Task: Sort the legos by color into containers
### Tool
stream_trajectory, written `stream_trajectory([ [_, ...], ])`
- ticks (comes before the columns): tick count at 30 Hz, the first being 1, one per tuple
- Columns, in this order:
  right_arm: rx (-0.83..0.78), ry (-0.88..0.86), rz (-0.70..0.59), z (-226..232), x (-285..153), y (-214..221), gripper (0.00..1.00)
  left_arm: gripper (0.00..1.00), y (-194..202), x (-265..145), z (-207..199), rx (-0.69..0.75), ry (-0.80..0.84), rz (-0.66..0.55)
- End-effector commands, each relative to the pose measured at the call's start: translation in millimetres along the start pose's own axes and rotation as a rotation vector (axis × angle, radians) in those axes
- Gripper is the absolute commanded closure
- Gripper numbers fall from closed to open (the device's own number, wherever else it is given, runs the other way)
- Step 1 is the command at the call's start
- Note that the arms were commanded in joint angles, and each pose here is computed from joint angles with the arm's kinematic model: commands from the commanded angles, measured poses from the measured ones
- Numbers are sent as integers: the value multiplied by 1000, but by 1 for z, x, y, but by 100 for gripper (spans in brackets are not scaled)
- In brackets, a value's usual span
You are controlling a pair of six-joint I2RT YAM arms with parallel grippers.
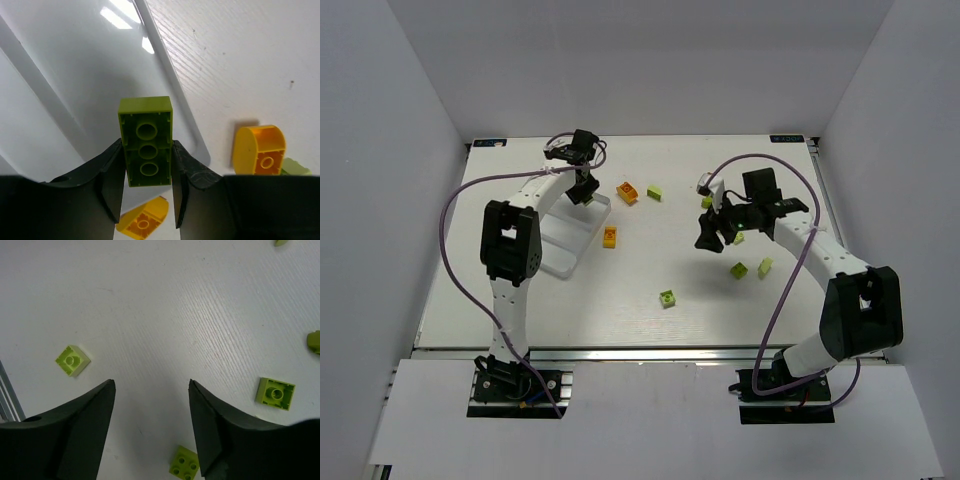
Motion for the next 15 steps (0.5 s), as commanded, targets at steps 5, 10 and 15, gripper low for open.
stream_trajectory([
  [5, -19, -65, 39, 19, 13, 9, 28, 47, -18, -5, 6, 17, 16, -14],
  [10, 41, -29, 93, 23, 26, 16, 26, 20, -25, -13, 8, 11, 40, -29],
  [15, 124, 57, 141, 25, 41, 15, 27, 10, -30, -33, 10, 32, 82, -46],
])
Point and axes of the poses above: each gripper's point midway between its finger pads, its own x axis out along the fingers, its own z axis along the line the jaws close on, y = z × x, the point moved 5 cm from there along -x, back along the fingers, and after that the axes turned 15 degrees about x, right-handed, at the moved point
